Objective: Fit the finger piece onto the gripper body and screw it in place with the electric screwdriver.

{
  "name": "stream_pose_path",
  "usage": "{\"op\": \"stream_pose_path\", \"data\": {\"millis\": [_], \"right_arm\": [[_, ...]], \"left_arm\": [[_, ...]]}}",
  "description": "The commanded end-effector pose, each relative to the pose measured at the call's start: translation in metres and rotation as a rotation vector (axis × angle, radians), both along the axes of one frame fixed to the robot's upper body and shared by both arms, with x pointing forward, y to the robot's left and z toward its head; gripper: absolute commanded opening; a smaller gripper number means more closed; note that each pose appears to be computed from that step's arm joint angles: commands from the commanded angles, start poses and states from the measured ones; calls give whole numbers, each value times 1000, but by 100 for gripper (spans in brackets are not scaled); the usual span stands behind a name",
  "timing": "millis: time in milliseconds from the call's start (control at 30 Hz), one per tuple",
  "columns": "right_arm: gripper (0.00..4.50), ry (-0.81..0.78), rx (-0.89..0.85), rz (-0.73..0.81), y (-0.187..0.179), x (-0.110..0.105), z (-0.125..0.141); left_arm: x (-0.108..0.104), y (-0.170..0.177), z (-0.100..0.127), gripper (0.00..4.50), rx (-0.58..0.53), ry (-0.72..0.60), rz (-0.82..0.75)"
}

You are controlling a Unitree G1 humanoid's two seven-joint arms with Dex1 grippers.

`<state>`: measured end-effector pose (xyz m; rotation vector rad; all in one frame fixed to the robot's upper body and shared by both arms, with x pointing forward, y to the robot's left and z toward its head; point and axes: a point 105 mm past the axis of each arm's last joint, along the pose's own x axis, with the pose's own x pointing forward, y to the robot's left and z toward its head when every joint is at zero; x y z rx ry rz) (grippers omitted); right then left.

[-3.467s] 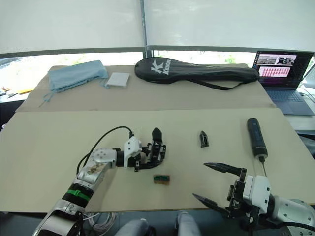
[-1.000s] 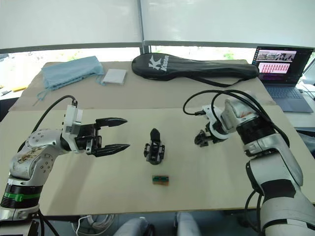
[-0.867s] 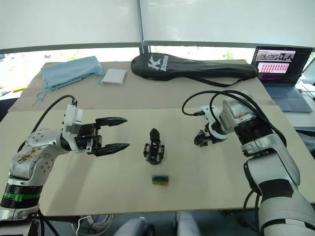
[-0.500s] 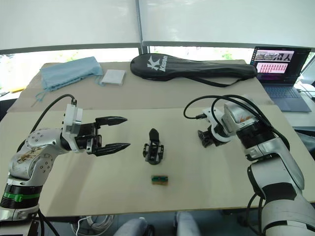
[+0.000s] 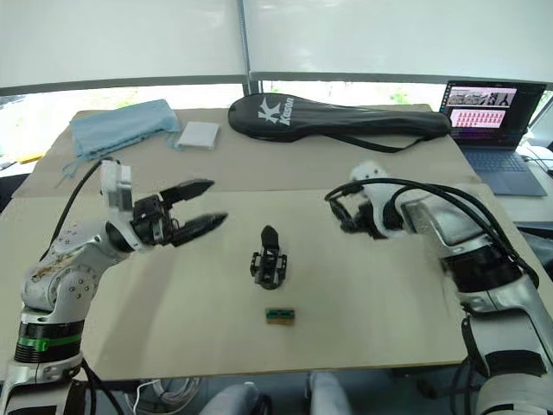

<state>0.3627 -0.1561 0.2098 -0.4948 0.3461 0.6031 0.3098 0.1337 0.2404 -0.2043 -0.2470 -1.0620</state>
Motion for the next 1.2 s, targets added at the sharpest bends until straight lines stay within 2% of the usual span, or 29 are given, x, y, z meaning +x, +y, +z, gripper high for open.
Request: {"op": "stream_pose_path", "data": {"millis": [33,167,367,867,967,1200], "right_arm": [[111,-414,29,189,48,-28,58],[111,-515,6,219,67,-36,60],[111,-563,-9,242,83,-43,61],[111,-575,-28,296,95,-48,58],[111,-575,-30,297,95,-48,57],[111,-576,-24,297,96,-48,57]], "left_arm": [[7,-14,18,450,-143,82,18],[17,-31,15,450,-187,173,48],[21,-48,30,450,-308,211,16],[23,-68,26,450,-375,249,-25],[22,-68,21,364,-377,254,-25],[19,-72,17,14,-380,261,-37]]}}
